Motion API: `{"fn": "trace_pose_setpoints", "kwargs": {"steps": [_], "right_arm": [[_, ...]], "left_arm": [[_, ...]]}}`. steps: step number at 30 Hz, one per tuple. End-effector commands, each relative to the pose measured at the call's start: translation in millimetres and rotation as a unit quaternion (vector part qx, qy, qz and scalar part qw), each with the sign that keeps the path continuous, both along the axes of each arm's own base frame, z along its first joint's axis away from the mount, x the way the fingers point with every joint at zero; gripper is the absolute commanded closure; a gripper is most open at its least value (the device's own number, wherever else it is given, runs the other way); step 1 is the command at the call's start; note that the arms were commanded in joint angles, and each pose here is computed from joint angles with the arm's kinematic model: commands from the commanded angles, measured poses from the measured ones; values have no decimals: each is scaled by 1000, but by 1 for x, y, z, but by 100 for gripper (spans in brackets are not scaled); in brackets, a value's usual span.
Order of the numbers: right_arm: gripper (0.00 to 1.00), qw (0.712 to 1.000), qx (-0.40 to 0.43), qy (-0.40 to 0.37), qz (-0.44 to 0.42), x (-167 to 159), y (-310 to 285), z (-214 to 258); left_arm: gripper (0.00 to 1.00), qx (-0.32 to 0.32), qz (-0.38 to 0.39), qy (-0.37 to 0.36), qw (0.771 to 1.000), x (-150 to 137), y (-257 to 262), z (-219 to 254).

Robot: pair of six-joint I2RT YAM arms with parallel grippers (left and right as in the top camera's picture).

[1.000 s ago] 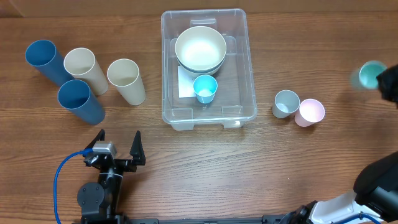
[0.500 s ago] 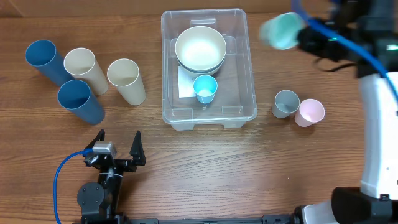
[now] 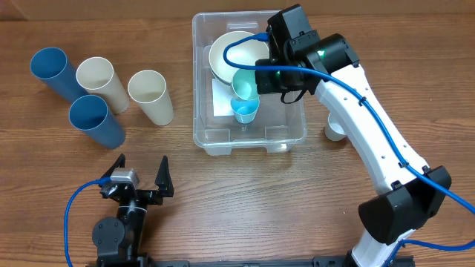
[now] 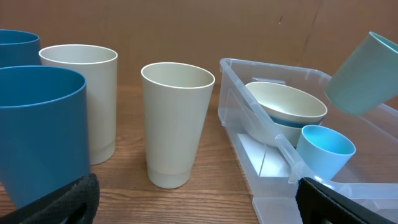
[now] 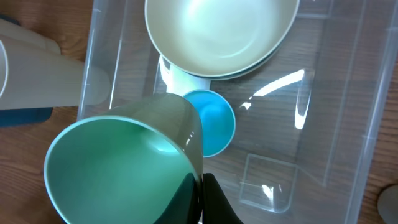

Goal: Pack container
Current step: 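Carry the mint cup into the bin and stack it on the light blue cup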

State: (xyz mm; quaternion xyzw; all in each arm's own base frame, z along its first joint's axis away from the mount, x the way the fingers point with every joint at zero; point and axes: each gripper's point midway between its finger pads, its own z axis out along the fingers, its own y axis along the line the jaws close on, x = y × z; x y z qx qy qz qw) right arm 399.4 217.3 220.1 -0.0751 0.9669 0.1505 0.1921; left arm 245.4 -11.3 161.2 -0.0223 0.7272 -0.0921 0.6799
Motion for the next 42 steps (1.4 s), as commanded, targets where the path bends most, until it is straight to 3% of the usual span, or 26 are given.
{"fn": "trace_pose_setpoints", "kwargs": {"steps": [1,11,21,37,38,41,42], "right_arm": [[96,1000,-8,-1,-9,-2,-6,-1],[96,1000,-14,27,-5,-7,-6,-42],[96,1000,1,-7,-4,9,2,-39],[96,1000,-16,8,-9,5,-4,-57],[91,1000,-16,5,-10,6,-4,-57],[46,1000,-16,1,-10,8,-4,-56],[37,1000,-15,-2,-8,9,-3,-55]], "left_arm": [[0,-4,0,-2,1000,0,1,0],[0,-4,0,-2,1000,0,1,0],[0,-4,0,-2,1000,0,1,0],[0,-4,0,-2,1000,0,1,0],[0,-4,0,-2,1000,0,1,0],[0,-4,0,-2,1000,0,1,0],[0,-4,0,-2,1000,0,1,0]]}}
